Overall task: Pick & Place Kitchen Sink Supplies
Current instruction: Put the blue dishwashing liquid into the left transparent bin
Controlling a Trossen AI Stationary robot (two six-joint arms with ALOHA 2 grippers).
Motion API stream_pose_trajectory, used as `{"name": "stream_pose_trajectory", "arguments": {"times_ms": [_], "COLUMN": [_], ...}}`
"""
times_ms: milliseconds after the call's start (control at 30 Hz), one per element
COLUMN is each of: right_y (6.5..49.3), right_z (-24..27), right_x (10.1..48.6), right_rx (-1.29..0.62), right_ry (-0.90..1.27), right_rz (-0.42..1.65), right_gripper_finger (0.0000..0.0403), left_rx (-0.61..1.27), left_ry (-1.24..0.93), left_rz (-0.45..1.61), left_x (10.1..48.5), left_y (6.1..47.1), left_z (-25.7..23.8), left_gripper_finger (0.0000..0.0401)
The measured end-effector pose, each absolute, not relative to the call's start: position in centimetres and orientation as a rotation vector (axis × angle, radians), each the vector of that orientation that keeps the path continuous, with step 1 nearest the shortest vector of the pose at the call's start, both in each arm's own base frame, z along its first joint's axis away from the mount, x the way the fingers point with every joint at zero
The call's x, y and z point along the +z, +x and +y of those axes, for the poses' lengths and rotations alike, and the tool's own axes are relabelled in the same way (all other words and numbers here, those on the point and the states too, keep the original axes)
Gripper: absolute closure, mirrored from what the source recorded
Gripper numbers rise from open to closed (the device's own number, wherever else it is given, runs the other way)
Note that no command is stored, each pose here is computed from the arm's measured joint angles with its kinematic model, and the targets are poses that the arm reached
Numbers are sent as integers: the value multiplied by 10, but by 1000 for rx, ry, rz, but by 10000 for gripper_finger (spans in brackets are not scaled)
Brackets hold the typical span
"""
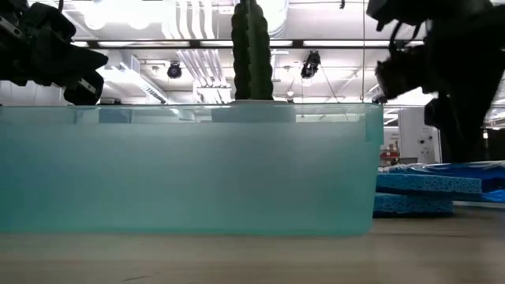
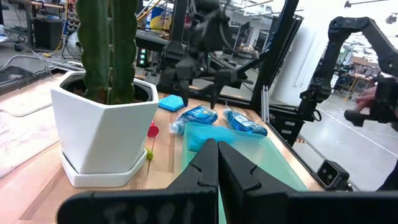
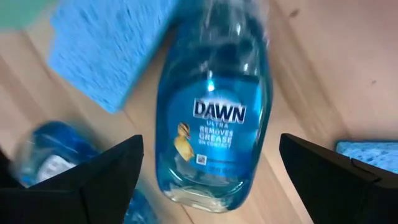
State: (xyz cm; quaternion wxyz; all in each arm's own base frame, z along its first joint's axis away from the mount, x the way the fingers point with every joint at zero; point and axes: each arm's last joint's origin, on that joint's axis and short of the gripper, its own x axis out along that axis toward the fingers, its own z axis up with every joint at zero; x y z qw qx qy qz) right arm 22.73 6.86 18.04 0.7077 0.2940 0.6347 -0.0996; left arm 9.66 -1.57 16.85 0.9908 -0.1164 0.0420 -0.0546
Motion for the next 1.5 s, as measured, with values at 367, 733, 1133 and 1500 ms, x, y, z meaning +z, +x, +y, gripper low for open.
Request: {"name": "stream_pose_trajectory", "arguments": {"times_ms": [367, 733, 1133, 1500], "right_y": [240, 240, 242, 234], "right_z": [82, 82, 80, 78], "right_x": [141, 135, 142, 184], "right_rx": [-214, -259, -279, -220], "right_ry": [544, 495, 467, 522], "right_rz": [1494, 1478, 1404, 1306], "right_gripper_finger": [30, 76, 134, 135], "left_rx": [-110, -109, -109, -109], "left_ry": [-234, -234, -233, -234], "left_rz": [85, 85, 85, 85], "left_x": [169, 168, 168, 169], "left_y": [97, 97, 97, 97], "left_z": [-16, -16, -16, -16], "left_gripper_finger": [401, 401, 401, 401]}}
